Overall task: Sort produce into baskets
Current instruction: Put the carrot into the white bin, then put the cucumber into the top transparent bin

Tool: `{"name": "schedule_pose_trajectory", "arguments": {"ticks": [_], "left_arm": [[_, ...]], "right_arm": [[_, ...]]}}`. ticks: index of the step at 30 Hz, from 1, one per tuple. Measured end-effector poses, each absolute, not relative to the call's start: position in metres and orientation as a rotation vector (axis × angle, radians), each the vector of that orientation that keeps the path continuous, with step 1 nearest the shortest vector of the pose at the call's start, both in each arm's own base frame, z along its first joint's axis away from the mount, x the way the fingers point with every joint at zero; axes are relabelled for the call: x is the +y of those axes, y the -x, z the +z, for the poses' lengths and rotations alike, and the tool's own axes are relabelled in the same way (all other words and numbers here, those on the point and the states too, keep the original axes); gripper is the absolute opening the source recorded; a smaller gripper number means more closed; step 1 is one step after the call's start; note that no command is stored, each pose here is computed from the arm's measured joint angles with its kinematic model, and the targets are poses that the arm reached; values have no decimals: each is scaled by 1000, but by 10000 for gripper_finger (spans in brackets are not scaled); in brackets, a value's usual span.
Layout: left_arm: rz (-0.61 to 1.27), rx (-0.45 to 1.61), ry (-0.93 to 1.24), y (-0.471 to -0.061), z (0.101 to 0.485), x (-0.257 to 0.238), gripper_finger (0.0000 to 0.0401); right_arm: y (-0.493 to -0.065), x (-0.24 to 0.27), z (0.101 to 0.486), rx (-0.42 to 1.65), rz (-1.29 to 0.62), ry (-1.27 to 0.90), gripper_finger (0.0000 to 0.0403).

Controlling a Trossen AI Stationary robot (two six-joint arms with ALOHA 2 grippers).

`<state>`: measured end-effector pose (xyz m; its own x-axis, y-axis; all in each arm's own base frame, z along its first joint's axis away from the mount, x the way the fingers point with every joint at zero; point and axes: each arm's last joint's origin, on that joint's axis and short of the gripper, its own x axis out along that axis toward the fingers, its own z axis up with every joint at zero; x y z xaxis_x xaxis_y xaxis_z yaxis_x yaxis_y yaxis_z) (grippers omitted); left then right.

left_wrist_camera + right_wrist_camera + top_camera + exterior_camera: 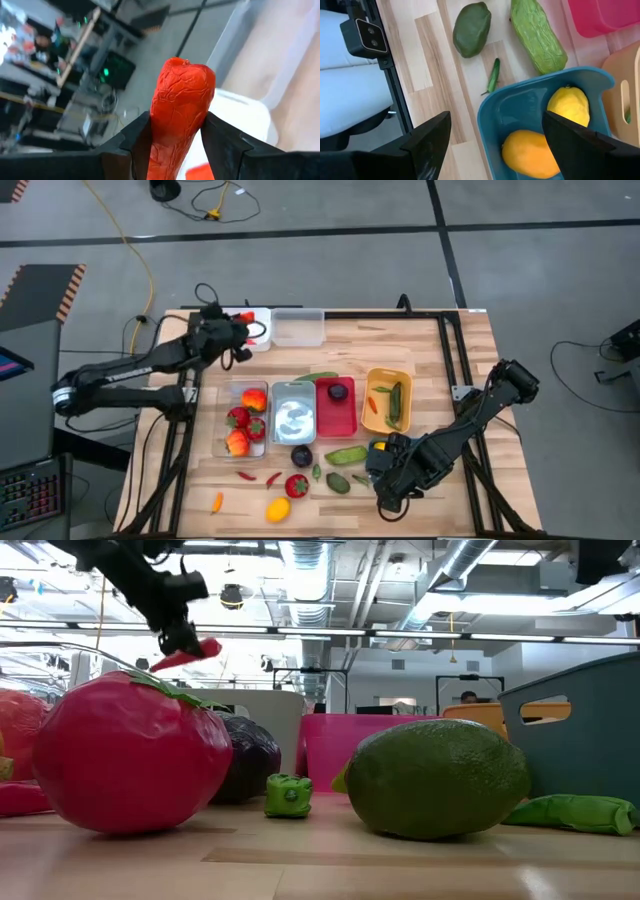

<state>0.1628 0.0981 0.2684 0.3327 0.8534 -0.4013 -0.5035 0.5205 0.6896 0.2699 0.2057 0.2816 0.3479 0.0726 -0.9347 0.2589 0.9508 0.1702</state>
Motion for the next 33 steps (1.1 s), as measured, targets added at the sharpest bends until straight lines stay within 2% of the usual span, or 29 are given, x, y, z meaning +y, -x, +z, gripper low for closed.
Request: {"name": "schedule_pose_trajectory", "arguments": {"ticks": [5, 16, 26, 33], "left_arm": [[962, 902, -408, -166, 252, 119, 158], [949, 1061, -389, -180, 222, 136, 182], [1048, 1082, -434, -183, 223, 132, 192], [935, 1097, -545, -194, 224, 115, 192]], "right_arm": [[-270, 206, 282, 1214, -123, -313, 340], [-270, 206, 282, 1214, -124, -315, 340], [-271, 206, 282, 1206, -119, -320, 340], [-278, 212, 286, 1129, -64, -378, 340]]}}
